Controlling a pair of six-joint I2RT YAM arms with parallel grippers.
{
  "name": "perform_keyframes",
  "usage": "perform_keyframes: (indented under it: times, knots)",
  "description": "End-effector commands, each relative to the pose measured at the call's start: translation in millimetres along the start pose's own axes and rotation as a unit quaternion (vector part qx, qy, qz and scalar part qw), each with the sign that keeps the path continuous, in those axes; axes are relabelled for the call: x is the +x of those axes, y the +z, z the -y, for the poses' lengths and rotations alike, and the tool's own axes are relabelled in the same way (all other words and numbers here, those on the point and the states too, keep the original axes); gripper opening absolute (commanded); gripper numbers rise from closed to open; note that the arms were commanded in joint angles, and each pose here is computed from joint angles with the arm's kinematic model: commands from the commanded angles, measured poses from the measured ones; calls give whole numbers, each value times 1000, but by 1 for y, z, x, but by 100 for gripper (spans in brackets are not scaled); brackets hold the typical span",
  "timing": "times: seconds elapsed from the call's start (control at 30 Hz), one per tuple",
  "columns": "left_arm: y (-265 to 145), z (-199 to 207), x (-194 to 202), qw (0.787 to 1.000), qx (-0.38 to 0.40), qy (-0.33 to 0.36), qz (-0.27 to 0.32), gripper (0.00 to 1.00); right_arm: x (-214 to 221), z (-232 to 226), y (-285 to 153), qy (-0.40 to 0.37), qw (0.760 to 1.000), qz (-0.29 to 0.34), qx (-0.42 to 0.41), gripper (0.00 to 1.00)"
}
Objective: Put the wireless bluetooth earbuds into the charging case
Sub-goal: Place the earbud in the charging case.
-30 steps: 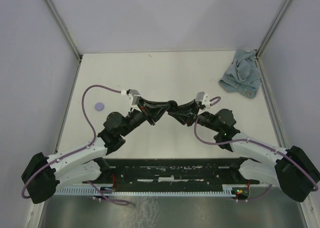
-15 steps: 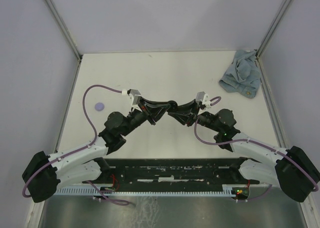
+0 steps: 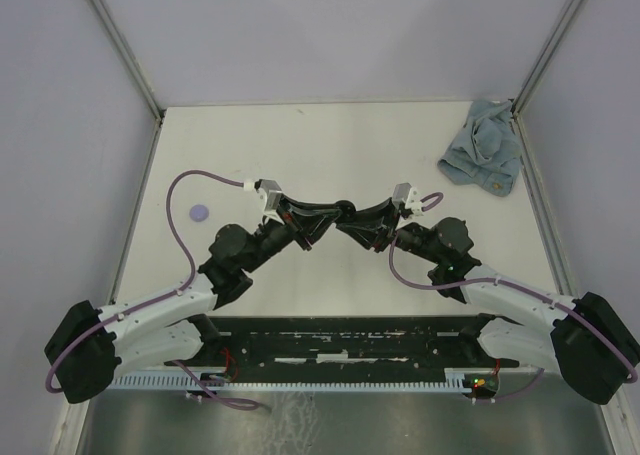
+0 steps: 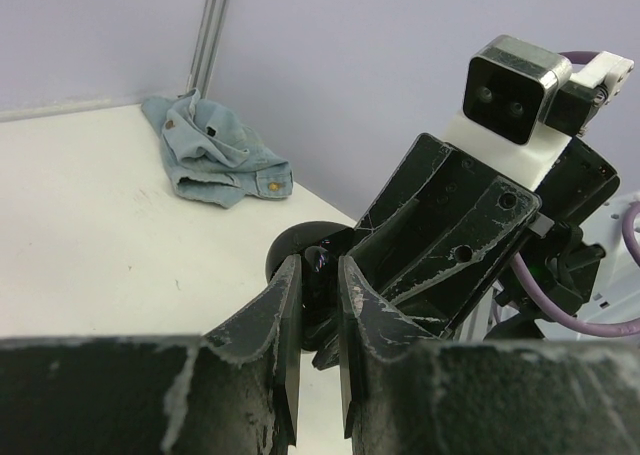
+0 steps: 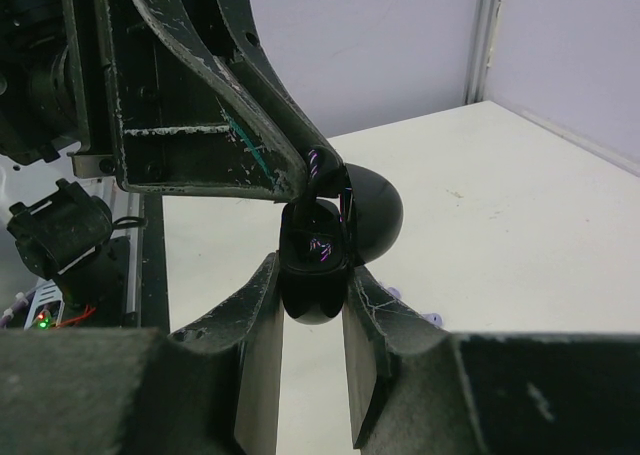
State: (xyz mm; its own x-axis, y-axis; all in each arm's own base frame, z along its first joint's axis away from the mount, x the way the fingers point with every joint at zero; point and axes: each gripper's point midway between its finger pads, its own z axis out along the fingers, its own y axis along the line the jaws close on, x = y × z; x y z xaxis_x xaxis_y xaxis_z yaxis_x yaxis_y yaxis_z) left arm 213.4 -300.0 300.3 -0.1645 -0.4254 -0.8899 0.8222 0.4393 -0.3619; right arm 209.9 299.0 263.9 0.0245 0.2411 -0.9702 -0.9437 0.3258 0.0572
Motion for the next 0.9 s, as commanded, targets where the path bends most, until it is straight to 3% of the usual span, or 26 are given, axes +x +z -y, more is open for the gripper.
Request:
perform_keyframes:
  times: [0.0,0.37,0.77,0.87]
  knots:
    - [-1,3,10,1000,11,4,-11,16,-47,-8,7,-32,997,66,-17,5]
    - [-6,9,15,999,25,6,-23,23,-45,-5,4,-39,997,63,-8,5]
    - [-17,-6,-6,999,-39,7,-3,55,-39,-2,1,-47,998,51,4,5]
    - [-20,-10,-10,998,-55,8,-5,59,-37,-1,0,-47,998,50,6,4]
